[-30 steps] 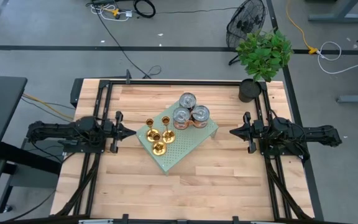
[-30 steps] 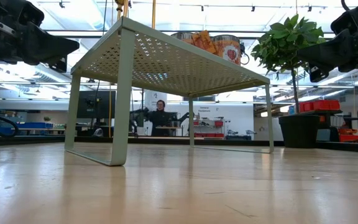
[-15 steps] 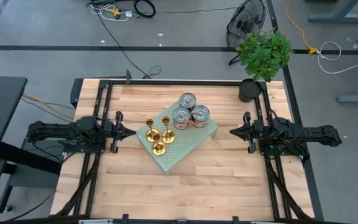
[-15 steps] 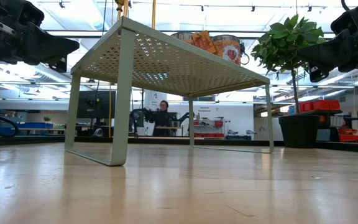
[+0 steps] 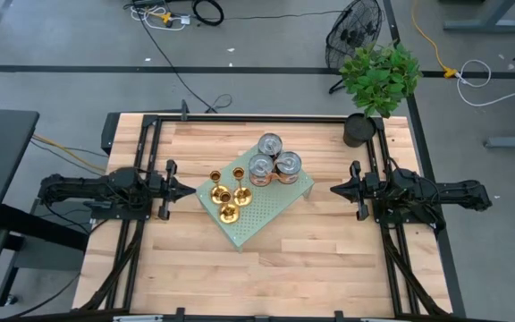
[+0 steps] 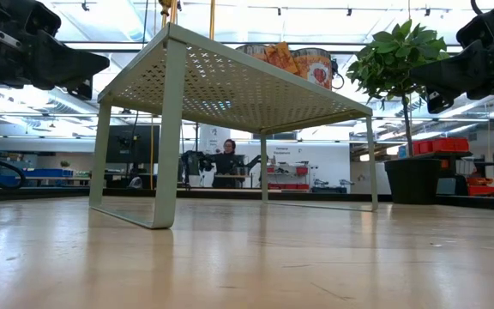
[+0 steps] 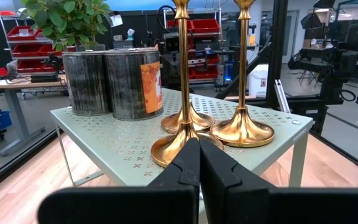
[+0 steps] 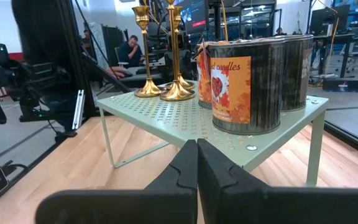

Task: Pick & Place candle stick holders
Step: Return to Home Position

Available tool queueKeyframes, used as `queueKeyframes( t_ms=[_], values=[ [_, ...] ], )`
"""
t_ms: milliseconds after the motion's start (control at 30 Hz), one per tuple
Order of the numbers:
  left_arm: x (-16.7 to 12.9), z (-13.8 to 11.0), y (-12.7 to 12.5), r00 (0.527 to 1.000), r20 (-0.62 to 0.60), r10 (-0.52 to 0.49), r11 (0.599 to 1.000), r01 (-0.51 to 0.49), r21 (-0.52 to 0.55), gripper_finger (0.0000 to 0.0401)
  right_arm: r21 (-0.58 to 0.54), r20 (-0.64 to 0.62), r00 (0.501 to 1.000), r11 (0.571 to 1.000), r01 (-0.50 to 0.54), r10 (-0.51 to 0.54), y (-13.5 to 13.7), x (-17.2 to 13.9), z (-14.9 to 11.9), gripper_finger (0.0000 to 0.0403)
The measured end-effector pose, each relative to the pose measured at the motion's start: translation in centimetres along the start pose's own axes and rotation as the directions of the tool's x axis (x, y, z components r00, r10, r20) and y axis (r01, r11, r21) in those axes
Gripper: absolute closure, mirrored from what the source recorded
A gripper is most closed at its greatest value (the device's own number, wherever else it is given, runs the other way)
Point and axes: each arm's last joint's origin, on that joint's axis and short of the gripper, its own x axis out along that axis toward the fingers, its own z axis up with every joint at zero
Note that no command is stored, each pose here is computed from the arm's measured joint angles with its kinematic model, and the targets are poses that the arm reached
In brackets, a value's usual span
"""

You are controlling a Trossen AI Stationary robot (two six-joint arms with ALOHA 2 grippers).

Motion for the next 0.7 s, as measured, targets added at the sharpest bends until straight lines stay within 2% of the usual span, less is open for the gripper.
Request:
queueKeyframes(
  t_ms=[267,700],
  values=[
    [0.00,0.00,0.00,1.000,0.000,0.000,1.000,0.000,0.000,0.0397,0.000,0.000,1.000,1.000,0.000,0.000,0.00,0.00,-0.01,0.0400],
    [0.00,0.00,0.00,1.000,0.000,0.000,1.000,0.000,0.000,0.0372,0.000,0.000,1.000,1.000,0.001,-0.001,0.00,0.00,0.00,0.0400]
  ],
)
